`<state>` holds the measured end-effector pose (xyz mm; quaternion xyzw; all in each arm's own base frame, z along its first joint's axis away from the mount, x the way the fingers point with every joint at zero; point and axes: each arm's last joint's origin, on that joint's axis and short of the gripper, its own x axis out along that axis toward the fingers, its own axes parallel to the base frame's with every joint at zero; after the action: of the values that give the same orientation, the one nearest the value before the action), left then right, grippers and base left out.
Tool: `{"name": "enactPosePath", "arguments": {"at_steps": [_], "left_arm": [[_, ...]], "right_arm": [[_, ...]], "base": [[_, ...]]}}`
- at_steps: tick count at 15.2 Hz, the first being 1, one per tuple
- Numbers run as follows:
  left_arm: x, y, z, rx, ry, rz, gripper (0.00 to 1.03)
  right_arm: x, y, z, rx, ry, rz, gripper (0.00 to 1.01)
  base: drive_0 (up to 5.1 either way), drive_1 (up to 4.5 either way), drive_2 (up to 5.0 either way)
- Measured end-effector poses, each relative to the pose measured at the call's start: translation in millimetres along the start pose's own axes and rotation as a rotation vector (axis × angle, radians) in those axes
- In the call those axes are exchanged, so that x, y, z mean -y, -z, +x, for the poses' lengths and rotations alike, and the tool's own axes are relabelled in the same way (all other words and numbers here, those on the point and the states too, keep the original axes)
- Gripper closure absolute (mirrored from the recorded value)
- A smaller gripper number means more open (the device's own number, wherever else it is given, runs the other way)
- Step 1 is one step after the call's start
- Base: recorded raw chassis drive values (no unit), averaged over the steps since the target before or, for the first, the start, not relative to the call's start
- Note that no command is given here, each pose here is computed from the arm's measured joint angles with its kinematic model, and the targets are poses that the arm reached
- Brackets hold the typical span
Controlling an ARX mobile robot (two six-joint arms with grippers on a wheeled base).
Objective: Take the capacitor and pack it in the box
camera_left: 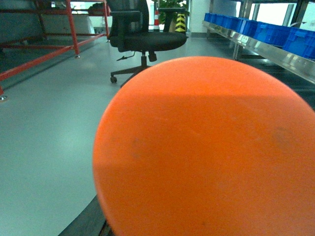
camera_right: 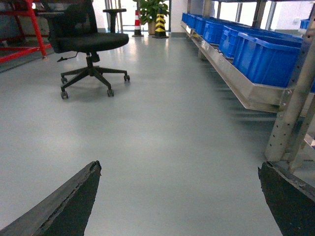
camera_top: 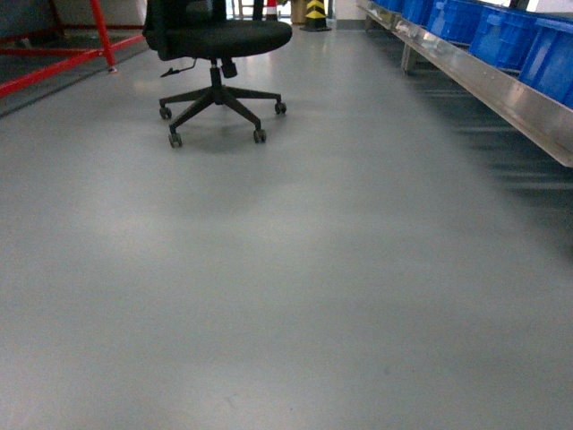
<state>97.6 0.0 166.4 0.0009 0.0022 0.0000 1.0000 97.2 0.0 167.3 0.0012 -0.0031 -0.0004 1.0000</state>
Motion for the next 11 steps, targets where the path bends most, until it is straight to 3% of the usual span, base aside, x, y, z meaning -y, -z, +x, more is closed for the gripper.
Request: {"name": "enactPosePath", "arguments": {"at_steps": [11], "left_arm": [[0.0,0.1,0.0,-0.001,0.0,0.0,0.58]], "right_arm": [[0.0,0.4,0.0,-0.004,0.0,0.0,0.03]], "base": [[-5.0,2.41,2.4]]}}
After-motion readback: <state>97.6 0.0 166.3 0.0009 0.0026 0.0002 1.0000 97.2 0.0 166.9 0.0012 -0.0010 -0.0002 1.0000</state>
